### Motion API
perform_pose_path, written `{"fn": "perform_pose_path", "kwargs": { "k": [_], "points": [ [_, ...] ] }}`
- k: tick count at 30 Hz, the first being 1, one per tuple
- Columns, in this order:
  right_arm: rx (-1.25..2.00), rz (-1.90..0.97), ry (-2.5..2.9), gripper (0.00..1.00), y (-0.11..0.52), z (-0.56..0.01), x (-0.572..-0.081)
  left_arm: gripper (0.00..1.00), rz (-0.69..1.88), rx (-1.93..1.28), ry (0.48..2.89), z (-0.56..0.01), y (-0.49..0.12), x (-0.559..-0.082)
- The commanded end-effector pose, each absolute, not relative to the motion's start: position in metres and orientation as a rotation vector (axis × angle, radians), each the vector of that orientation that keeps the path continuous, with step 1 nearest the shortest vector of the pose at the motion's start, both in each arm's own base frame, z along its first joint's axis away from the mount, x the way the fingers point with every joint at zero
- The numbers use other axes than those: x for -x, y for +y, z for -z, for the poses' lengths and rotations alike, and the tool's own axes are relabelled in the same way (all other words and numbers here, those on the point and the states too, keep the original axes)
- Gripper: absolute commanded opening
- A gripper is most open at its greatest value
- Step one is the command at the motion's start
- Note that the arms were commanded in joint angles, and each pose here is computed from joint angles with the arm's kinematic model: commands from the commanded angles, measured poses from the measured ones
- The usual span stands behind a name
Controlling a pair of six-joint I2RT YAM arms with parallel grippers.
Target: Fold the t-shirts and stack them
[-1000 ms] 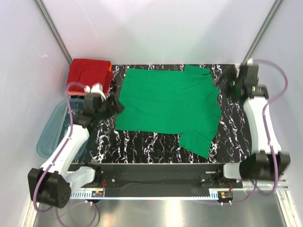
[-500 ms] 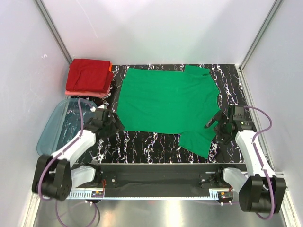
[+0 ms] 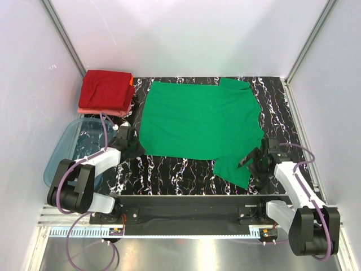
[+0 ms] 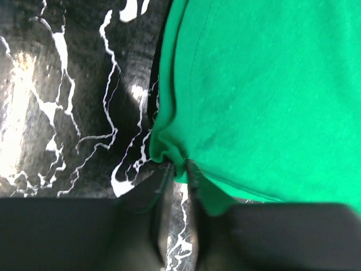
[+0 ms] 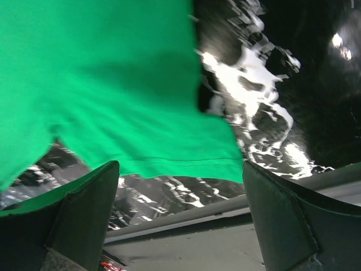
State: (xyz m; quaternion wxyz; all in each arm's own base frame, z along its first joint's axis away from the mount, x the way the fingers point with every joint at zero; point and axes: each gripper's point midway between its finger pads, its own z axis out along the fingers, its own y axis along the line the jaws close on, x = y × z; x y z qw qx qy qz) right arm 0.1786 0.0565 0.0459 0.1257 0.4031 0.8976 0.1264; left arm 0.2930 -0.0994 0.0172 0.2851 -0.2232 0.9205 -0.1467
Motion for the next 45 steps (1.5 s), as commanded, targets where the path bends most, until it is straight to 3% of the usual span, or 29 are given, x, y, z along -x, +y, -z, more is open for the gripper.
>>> {"fn": "perform_pose_path", "kwargs": {
  "k": [1, 9, 12, 15, 16, 18, 21, 25, 27, 31, 34, 38, 43, 45],
  "points": [
    [-1.218, -0.414, 2.621, 0.94, 0.067, -0.037, -0.171, 0.16, 0.407, 0.584, 2.403, -0.026, -0.100, -0.312],
    [-1.124, -0.358, 2.727, 0.86, 0.080, -0.033, -0.166, 0.12, 0.415, 0.595, 2.378, -0.031, -0.097, -0.313],
    [-1.096, -0.321, 2.759, 0.78, 0.079, -0.030, -0.166, 0.12, 0.449, 0.592, 2.373, -0.035, -0.099, -0.311],
    [-1.069, -0.282, 2.791, 0.58, 0.080, -0.027, -0.168, 0.11, 0.460, 0.587, 2.363, -0.040, -0.100, -0.311],
    [-1.047, -0.272, 2.807, 0.39, 0.080, -0.027, -0.168, 0.11, 0.463, 0.589, 2.355, -0.042, -0.100, -0.311],
    [-1.035, -0.247, 2.827, 0.19, 0.081, -0.026, -0.168, 0.11, 0.466, 0.593, 2.344, -0.044, -0.099, -0.310],
    [-1.011, -0.233, 2.831, 0.00, 0.082, -0.026, -0.167, 0.09, 0.473, 0.580, 2.349, -0.044, -0.100, -0.308],
    [-0.972, -0.265, 2.817, 0.00, 0.084, -0.029, -0.167, 0.06, 0.492, 0.564, 2.353, -0.045, -0.101, -0.302],
    [-0.926, -0.313, 2.822, 0.11, 0.088, -0.037, -0.165, 0.06, 0.487, 0.559, 2.358, -0.046, -0.100, -0.299],
    [-1.001, -0.369, 2.730, 0.84, 0.091, -0.060, -0.167, 0.05, 0.470, 0.550, 2.342, -0.053, -0.096, -0.294],
    [-1.052, -0.438, 2.737, 0.92, 0.100, -0.052, -0.167, 0.05, 0.504, 0.551, 2.323, -0.059, -0.100, -0.295],
    [-1.088, -0.359, 2.819, 0.94, 0.100, -0.028, -0.167, 0.05, 0.532, 0.534, 2.319, -0.064, -0.104, -0.298],
    [-1.056, -0.346, 2.820, 0.88, 0.107, -0.029, -0.186, 0.05, 0.541, 0.523, 2.311, -0.069, -0.104, -0.298],
    [-1.033, -0.304, 2.856, 0.80, 0.110, -0.023, -0.188, 0.05, 0.547, 0.521, 2.302, -0.071, -0.104, -0.299]
  ]
}}
